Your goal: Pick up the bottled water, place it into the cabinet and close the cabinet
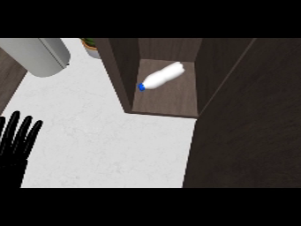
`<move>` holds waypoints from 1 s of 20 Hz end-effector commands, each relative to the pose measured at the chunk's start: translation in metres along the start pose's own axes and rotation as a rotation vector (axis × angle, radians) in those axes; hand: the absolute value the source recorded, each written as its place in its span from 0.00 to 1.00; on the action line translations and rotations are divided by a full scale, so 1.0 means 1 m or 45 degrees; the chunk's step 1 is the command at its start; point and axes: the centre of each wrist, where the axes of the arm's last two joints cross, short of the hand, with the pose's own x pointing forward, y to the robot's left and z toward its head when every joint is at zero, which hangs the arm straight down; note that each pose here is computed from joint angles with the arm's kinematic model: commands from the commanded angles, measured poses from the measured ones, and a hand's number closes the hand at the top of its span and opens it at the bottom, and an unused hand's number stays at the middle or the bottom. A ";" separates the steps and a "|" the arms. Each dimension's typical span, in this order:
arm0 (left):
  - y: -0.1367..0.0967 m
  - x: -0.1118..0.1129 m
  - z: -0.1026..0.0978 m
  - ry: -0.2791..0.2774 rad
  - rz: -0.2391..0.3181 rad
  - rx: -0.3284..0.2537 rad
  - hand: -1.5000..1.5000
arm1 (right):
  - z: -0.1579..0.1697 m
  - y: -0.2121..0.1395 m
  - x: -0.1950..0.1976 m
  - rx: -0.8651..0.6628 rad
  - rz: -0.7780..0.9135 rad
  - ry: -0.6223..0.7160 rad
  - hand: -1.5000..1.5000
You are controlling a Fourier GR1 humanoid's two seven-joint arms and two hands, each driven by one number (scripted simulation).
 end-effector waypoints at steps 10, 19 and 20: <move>0.022 0.031 -0.002 -0.007 -0.006 -0.118 0.00 | -0.029 0.016 0.012 0.273 -0.070 -0.080 1.00; 0.025 0.037 -0.002 0.031 -0.005 -0.176 0.00 | -0.034 -0.003 0.015 0.410 0.155 -0.004 1.00; 0.024 0.039 -0.007 0.017 -0.004 -0.184 0.00 | -0.034 -0.006 0.016 0.446 0.207 0.008 0.00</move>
